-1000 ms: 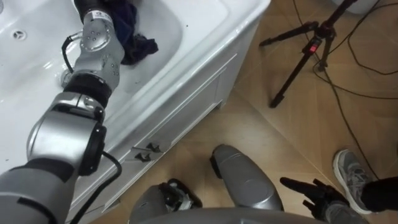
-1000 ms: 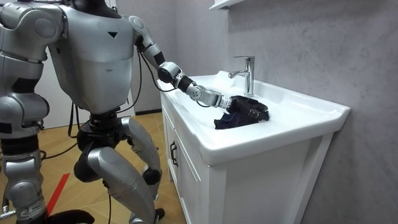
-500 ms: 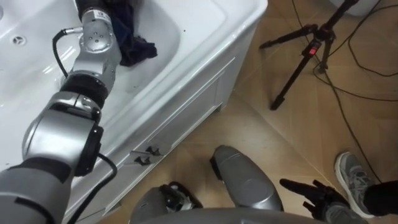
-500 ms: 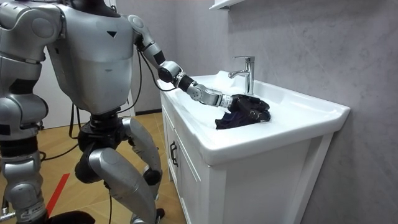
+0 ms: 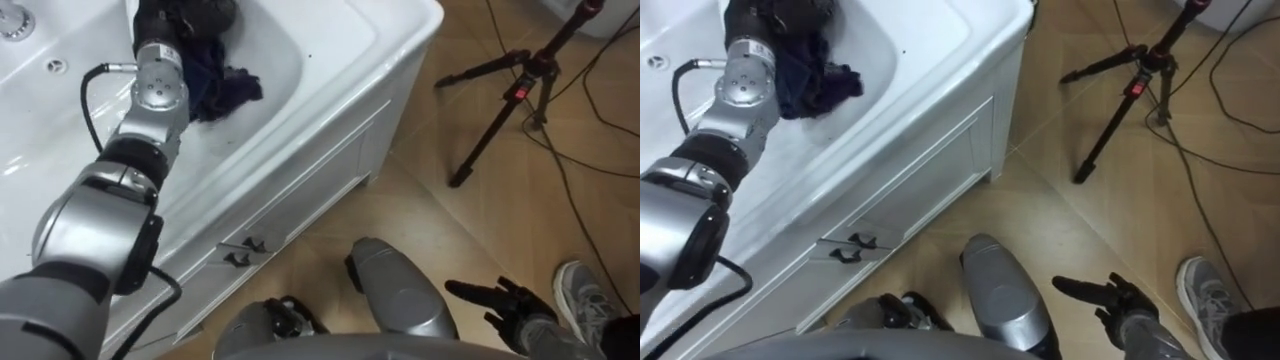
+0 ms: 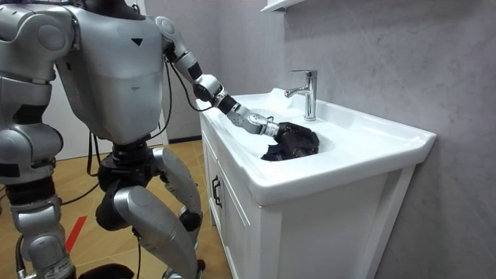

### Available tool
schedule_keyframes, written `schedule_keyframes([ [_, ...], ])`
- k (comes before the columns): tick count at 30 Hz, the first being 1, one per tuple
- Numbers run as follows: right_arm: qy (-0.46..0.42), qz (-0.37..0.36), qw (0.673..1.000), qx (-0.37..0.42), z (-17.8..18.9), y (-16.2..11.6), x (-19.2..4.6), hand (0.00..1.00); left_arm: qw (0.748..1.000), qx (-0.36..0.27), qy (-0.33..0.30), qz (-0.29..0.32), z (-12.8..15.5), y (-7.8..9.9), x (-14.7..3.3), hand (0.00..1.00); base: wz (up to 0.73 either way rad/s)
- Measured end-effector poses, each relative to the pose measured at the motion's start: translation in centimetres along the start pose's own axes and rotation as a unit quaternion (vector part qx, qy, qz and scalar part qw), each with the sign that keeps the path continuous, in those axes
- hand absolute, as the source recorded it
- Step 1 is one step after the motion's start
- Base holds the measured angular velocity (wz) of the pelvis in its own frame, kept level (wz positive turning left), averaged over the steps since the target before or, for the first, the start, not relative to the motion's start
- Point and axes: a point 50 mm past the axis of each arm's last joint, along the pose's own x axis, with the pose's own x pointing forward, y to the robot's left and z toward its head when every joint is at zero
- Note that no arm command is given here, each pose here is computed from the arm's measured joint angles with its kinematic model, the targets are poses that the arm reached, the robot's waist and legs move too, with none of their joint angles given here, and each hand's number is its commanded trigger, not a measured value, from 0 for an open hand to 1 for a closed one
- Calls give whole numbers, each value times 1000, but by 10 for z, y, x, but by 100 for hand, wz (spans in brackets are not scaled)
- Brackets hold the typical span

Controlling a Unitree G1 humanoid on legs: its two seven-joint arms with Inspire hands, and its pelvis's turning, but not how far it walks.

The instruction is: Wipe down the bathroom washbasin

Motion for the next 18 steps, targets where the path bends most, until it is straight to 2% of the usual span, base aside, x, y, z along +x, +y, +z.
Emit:
schedule_keyframes([
  [10,5,-3,1000,-3,-2,0,0,0,999,34,28,10,-17,10,-3,100,0],
  [18,4,-4,1000,8,-2,0,0,0,993,114,35,-2,-28,18,-7,100,5],
])
